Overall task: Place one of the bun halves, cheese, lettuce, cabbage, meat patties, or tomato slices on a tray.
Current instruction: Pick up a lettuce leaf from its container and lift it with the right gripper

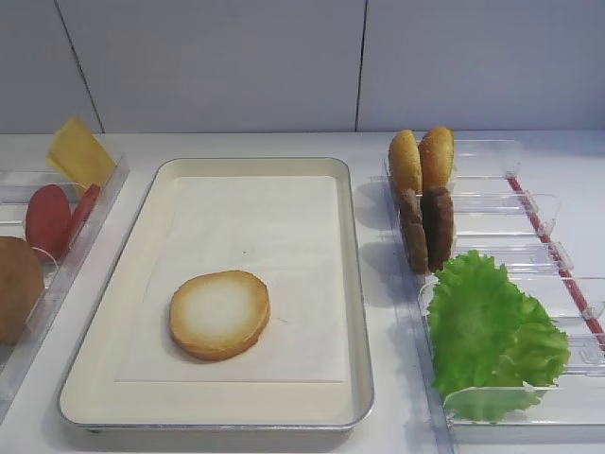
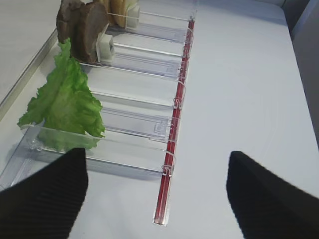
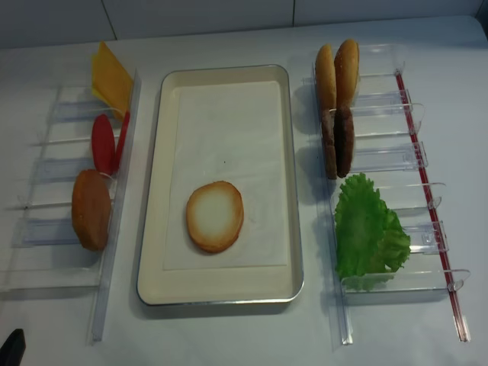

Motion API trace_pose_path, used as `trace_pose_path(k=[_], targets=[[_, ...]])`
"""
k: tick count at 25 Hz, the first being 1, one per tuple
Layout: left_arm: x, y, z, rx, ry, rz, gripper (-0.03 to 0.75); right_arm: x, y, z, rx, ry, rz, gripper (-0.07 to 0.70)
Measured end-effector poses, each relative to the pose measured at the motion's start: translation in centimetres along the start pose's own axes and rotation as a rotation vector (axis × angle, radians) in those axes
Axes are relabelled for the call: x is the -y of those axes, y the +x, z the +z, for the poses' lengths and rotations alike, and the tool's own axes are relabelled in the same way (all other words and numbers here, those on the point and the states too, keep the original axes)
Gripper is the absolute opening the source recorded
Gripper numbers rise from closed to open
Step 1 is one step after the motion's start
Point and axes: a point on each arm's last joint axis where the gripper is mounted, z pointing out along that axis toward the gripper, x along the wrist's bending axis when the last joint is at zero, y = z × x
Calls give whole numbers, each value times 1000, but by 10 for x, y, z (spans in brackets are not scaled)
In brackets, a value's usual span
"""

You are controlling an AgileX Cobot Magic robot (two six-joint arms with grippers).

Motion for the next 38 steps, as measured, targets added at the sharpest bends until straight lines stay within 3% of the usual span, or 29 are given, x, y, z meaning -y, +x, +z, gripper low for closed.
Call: trace_pose_path(k=[5, 10, 15, 18, 27, 34, 38], targets=[[0, 0, 0, 0, 0, 0, 456, -16, 0, -8, 0, 0, 1, 577], [0, 0, 0, 0, 0, 0, 456, -44, 1, -11, -38, 53, 87, 577], [0, 0, 0, 0, 0, 0, 456, -62, 7, -2, -138, 176, 148, 577], [0, 0, 0, 0, 0, 0, 456, -71, 10, 10, -183, 258, 182, 577], [0, 0, 0, 0, 0, 0, 456, -100, 22, 39, -394, 377, 248, 577], [0, 0, 0, 0, 0, 0, 456, -114, 28, 87, -552, 505, 283, 576], [0, 0, 0, 0, 0, 0, 456, -116, 27, 122, -588, 597, 312, 575]])
